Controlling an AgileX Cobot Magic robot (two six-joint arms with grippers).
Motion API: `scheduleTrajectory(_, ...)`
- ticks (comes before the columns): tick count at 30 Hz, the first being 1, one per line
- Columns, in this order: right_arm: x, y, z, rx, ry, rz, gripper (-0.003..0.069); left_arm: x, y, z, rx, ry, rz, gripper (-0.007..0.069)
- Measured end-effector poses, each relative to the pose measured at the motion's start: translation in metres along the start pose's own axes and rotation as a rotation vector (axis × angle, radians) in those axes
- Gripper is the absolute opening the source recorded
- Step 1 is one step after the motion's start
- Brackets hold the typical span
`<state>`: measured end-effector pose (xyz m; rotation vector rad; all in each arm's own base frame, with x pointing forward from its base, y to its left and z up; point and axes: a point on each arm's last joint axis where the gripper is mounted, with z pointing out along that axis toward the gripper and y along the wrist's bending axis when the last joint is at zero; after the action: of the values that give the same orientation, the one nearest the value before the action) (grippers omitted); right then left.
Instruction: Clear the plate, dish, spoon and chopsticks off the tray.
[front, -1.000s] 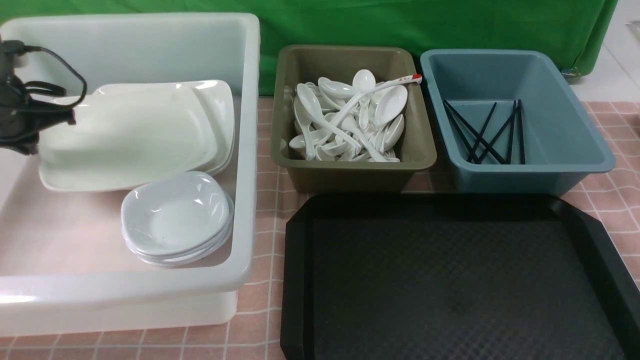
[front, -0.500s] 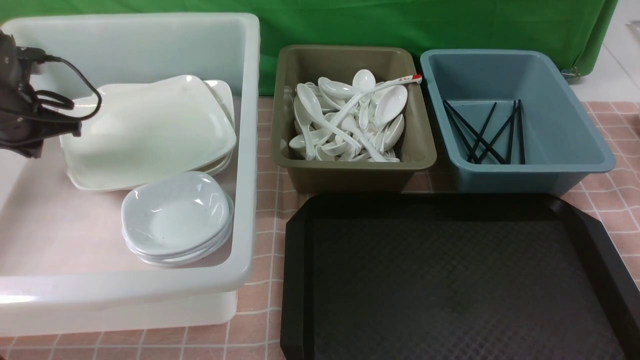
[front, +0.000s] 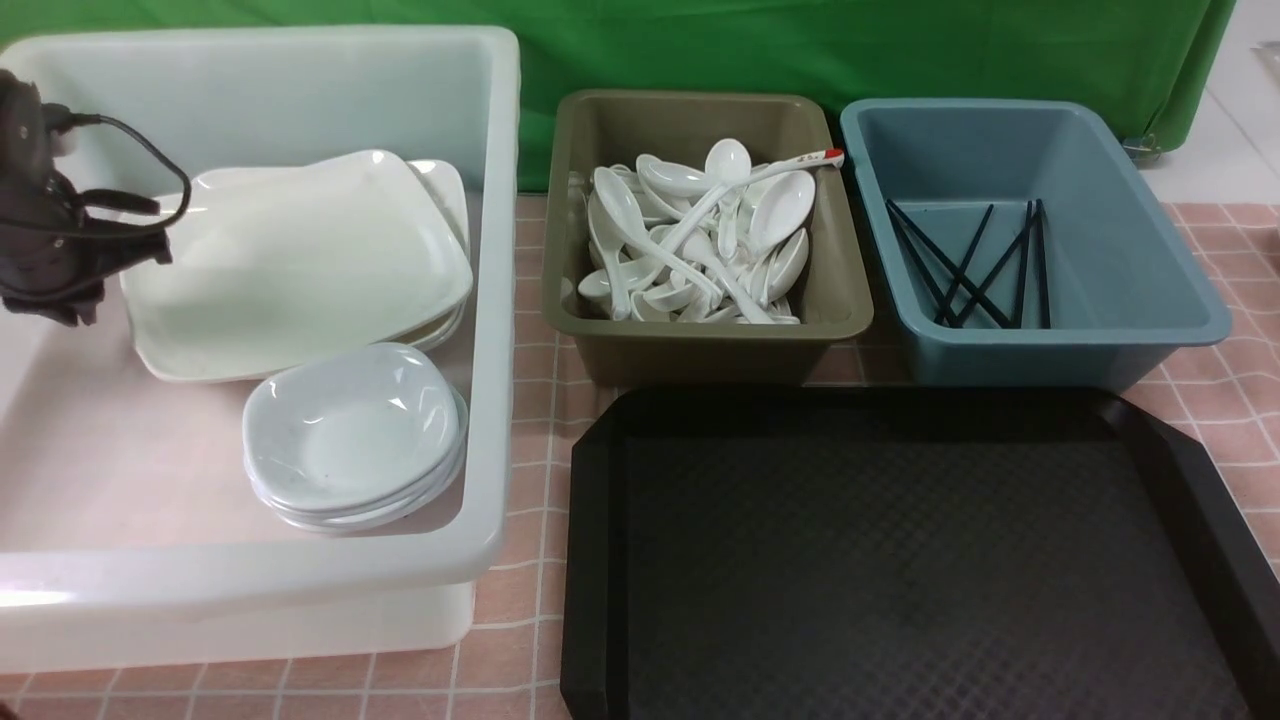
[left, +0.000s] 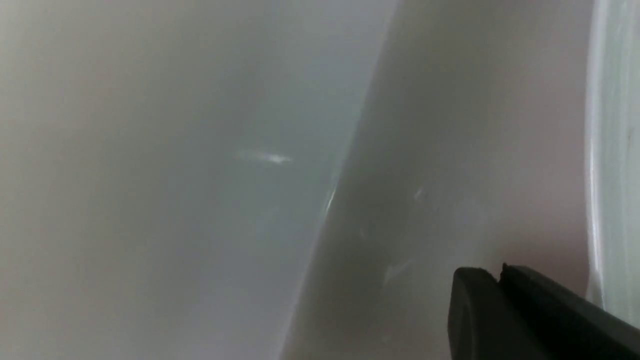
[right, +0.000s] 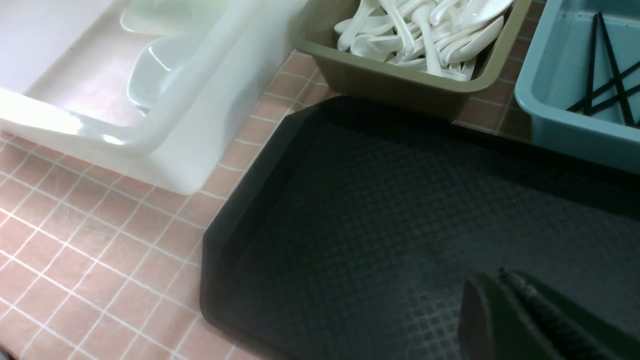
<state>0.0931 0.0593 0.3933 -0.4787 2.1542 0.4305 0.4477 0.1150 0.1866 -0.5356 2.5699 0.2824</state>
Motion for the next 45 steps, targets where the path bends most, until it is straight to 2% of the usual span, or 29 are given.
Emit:
scheduleTrajectory(14,-0.001,0.0,0.0,0.002,-0.006,-0.028,0.0074,-0.022,-0.019,0.024,0.161,-0.336,0.001,0.0066)
scheduleTrajectory(19,-0.001,-0.002,0.0,0.022,-0.014,-0.051,0.0074,-0.028,-0.02,0.012,0.163,-0.369,0.037,0.0074)
scheduleTrajectory(25,-0.003,-0.003,0.0,0.034,-0.029,-0.058,0.0074,-0.04,-0.009,-0.042,0.144,-0.271,-0.019,0.0071)
scheduleTrajectory(28,-0.003,-0.003,0.0,0.035,-0.031,-0.057,0.0074,-0.031,-0.012,-0.069,0.226,-0.099,-0.02,0.0034)
scheduleTrajectory(32,-0.003,-0.003,0.0,0.036,-0.031,-0.057,0.0074,-0.001,-0.027,-0.072,0.359,0.175,0.044,-0.0001)
scheduleTrajectory(35,-0.003,-0.003,0.0,0.036,-0.031,-0.057,0.0074,0.019,-0.027,-0.063,0.359,0.283,0.074,-0.0003)
scheduleTrajectory(38,-0.003,-0.003,0.0,0.036,-0.032,-0.056,0.0074,0.031,-0.026,-0.051,0.333,0.301,0.084,-0.0003)
scheduleTrajectory(45,-0.003,-0.003,0.0,0.036,-0.03,-0.056,0.0074,0.026,-0.025,-0.038,0.305,0.145,0.082,-0.0003)
